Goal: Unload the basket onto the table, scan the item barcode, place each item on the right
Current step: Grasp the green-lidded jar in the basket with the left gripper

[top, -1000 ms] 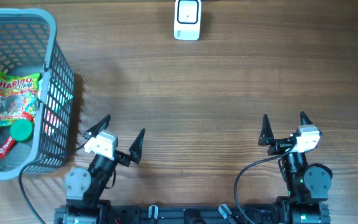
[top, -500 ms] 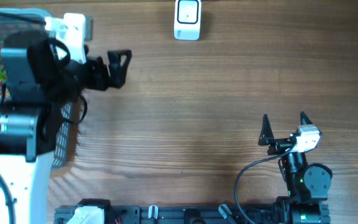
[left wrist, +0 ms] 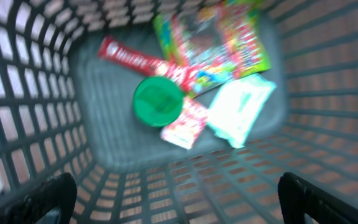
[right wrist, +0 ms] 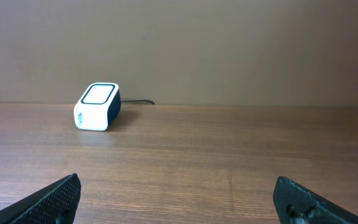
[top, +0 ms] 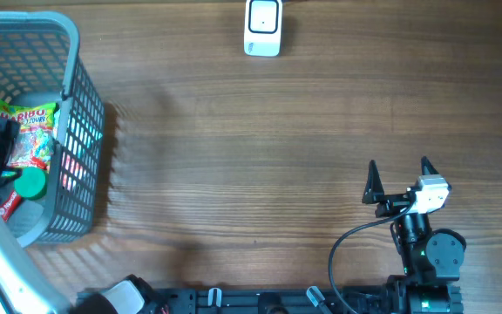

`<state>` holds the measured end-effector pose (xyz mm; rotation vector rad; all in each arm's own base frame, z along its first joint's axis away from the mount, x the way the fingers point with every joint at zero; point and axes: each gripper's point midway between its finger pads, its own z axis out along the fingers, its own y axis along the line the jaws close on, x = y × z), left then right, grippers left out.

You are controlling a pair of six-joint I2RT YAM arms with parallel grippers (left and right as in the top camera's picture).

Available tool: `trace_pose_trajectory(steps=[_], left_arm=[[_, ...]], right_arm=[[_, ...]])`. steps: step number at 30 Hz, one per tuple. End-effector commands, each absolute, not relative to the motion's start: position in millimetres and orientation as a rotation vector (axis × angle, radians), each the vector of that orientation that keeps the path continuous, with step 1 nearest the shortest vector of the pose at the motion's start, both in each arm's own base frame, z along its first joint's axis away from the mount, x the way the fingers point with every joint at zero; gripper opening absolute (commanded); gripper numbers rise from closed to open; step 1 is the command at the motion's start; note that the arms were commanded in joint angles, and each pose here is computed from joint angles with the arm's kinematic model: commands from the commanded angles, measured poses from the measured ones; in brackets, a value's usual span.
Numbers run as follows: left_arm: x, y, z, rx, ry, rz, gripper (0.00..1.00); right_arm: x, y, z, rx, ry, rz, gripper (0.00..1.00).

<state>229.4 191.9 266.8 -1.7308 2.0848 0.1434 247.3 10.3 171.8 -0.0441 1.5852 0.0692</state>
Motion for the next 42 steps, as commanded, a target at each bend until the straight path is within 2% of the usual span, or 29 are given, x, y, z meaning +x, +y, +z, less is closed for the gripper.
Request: trace_pose_trajectory(steps=[1,7,13,25,26,27,28,29,35,39,42], left_arm=[[227.3,202.0,219.8,-2.021,2.074,0.213,1.0],[232.0,213.0,148.5,-2.195,2.255,0.347,1.0],[219.1,222.7,111.7,-2.273,2.194,0.431,1.0],[211.9,227.1,39.0,-2.272,2.144,0.357,1.0],[210.6,226.0,33.9,-2.272,2.144,0.357,0.97],[208.5,224.3,29.3,-2.274,2.147,0.358,0.82],[206.4,222.6,27.1,-2.278,2.152,0.36,0.61],[206.1,222.3,27.1,-2.279,2.154,0.361,0.52],[214.1,229.0,51.4,-2.273,2.146,0.358,0.48],[233.8,240.0,121.2,-2.233,2.093,0.299,0.49],[260.8,238.5,206.8,-2.102,2.037,0.117,0.5]], right_arm=[[247.1,8.5,173.6,-0.025,1.577,0.071,1.0],[247.1,8.5,173.6,-0.025,1.577,0.071,1.0],[247.1,8.5,173.6,-0.025,1.577,0.071,1.0],[247.1,8.5,173.6,-0.026,1.577,0.071,1.0],[247.1,8.5,173.6,-0.026,1.577,0.071,1.0],[247.1,8.5,173.6,-0.026,1.577,0.071,1.0],[247.1,8.5,173.6,-0.026,1.577,0.071,1.0],[247.1,8.5,173.6,-0.026,1.577,0.071,1.0],[247.1,8.5,173.6,-0.025,1.577,0.071,1.0],[247.1,8.5,173.6,-0.025,1.577,0.071,1.0],[247.1,8.5,173.6,-0.026,1.577,0.071,1.0]])
